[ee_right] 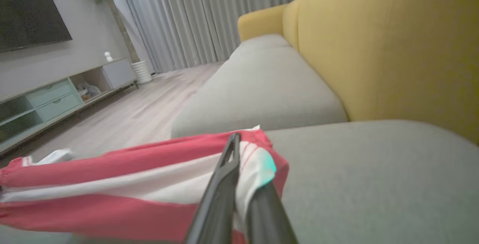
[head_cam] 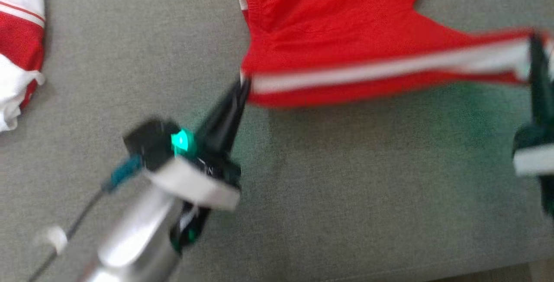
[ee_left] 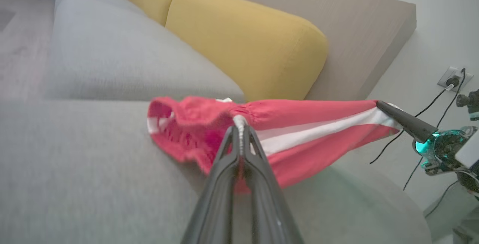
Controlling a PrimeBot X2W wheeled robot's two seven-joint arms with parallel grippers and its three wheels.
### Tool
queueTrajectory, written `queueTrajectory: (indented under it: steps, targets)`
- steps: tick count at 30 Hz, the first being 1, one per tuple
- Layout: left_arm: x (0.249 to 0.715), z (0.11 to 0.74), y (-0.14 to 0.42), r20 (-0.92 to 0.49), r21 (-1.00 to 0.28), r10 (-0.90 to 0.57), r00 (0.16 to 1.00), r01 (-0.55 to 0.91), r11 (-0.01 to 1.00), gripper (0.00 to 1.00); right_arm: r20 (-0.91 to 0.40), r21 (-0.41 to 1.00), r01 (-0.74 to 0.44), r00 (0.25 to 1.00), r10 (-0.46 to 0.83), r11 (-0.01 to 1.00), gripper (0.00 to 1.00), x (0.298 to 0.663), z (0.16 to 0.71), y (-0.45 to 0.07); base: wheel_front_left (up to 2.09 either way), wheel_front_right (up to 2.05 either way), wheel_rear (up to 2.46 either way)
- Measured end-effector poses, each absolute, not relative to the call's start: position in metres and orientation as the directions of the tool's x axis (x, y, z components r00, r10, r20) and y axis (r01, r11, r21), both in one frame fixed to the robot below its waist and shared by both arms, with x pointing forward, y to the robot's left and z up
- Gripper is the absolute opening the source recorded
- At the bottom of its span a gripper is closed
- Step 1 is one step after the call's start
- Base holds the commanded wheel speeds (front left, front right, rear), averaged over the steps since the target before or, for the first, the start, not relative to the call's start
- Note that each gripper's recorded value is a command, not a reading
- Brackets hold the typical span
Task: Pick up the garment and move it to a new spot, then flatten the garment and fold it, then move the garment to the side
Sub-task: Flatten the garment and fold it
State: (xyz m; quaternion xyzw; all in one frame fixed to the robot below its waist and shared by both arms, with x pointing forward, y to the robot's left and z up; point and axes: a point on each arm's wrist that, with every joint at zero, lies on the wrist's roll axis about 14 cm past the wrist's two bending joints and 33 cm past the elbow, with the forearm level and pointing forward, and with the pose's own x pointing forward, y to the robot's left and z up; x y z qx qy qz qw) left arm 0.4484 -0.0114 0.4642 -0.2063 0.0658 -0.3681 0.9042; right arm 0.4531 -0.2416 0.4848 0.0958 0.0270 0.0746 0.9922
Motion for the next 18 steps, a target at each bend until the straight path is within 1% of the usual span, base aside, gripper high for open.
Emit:
queueTrajectory:
  steps: [2,6,10,12,14,18]
  targets:
    - [0.426,0.453,-0.008,-0.006,-0.466,-0.688,0.726,0.606,0.644,0.0,-0.09,0.229,-0.125,0.985,0.149,0.965,0.0,0.429,0.473,-0.24,0.0,0.0,0.0]
    - [0.385,0.447,-0.005,-0.037,-0.528,-0.686,0.726,0.569,0.631,0.0,-0.154,0.27,-0.107,0.976,0.152,0.957,0.0,0.389,0.469,-0.238,0.0,0.0,0.0]
    - [0.348,0.44,0.003,-0.079,-0.556,-0.69,0.719,0.543,0.629,0.0,-0.168,0.276,-0.104,0.974,0.155,0.955,0.0,0.365,0.483,-0.24,0.0,0.0,0.0]
    - [0.344,0.447,0.006,-0.063,-0.553,-0.684,0.727,0.546,0.63,0.0,-0.145,0.265,-0.11,0.978,0.153,0.958,0.0,0.365,0.494,-0.242,0.0,0.0,0.0]
    - [0.349,0.458,0.004,-0.026,-0.541,-0.679,0.734,0.561,0.627,0.0,-0.131,0.258,-0.123,0.978,0.16,0.958,0.0,0.373,0.501,-0.242,0.0,0.0,0.0]
    - [0.385,0.483,-0.006,0.069,-0.515,-0.661,0.747,0.595,0.617,0.0,-0.132,0.268,-0.16,0.971,0.2,0.95,0.0,0.404,0.503,-0.234,0.0,0.0,0.0]
